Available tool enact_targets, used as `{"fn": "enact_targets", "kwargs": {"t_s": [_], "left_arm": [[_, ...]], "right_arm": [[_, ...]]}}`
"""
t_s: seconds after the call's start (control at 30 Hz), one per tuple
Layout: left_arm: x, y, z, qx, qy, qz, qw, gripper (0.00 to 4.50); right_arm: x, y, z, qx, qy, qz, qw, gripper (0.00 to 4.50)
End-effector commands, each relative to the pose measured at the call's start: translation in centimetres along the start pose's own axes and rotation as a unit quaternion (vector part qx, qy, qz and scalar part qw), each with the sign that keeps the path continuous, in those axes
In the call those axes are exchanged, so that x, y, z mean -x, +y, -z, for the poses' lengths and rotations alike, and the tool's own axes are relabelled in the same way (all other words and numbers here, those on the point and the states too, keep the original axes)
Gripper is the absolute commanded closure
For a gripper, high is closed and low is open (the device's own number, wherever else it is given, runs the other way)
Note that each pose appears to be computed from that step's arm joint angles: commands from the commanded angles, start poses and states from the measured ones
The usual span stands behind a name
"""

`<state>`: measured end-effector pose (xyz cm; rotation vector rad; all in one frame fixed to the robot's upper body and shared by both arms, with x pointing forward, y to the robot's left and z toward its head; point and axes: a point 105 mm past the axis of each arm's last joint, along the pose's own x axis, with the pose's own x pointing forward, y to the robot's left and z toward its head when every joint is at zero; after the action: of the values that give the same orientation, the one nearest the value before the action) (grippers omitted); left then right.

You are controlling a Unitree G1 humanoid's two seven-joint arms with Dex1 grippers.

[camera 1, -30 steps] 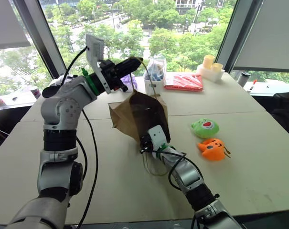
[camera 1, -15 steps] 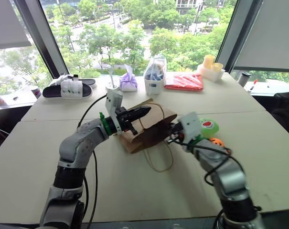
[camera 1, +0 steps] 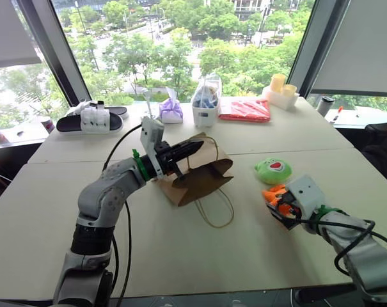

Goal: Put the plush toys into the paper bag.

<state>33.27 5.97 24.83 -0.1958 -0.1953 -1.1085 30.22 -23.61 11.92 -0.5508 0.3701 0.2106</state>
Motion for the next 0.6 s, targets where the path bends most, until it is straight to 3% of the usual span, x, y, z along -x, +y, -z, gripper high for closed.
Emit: {"fn": "enact_targets", "kwargs": {"t_s": [0.03,0.17,0.47,0.5,0.6], "left_arm": [[-0.1,-0.8,-1.5,-0.029,-0.024,0.011,0.999,4.50],[0.0,-0.6,-1.6,-0.035,-0.025,0.004,0.999,4.50],[0.0,-0.3,-2.2,-0.031,-0.032,-0.005,0.999,4.50],[0.0,-0.3,-2.1,-0.030,-0.029,-0.002,0.999,4.50],[-0.1,-0.2,-2.0,-0.027,-0.027,0.004,0.999,4.50]], "right_arm": [[-0.6,-1.5,0.1,0.038,-0.005,0.041,0.998,0.02],[-1.4,-2.1,0.7,0.044,0.001,0.048,0.998,0.02],[-0.5,-2.6,-1.9,0.029,-0.061,0.029,0.997,4.29],[0.1,-2.1,-3.3,0.015,-0.092,0.004,0.996,4.47],[2.1,0.0,-7.2,-0.002,-0.177,-0.079,0.981,4.47]]}}
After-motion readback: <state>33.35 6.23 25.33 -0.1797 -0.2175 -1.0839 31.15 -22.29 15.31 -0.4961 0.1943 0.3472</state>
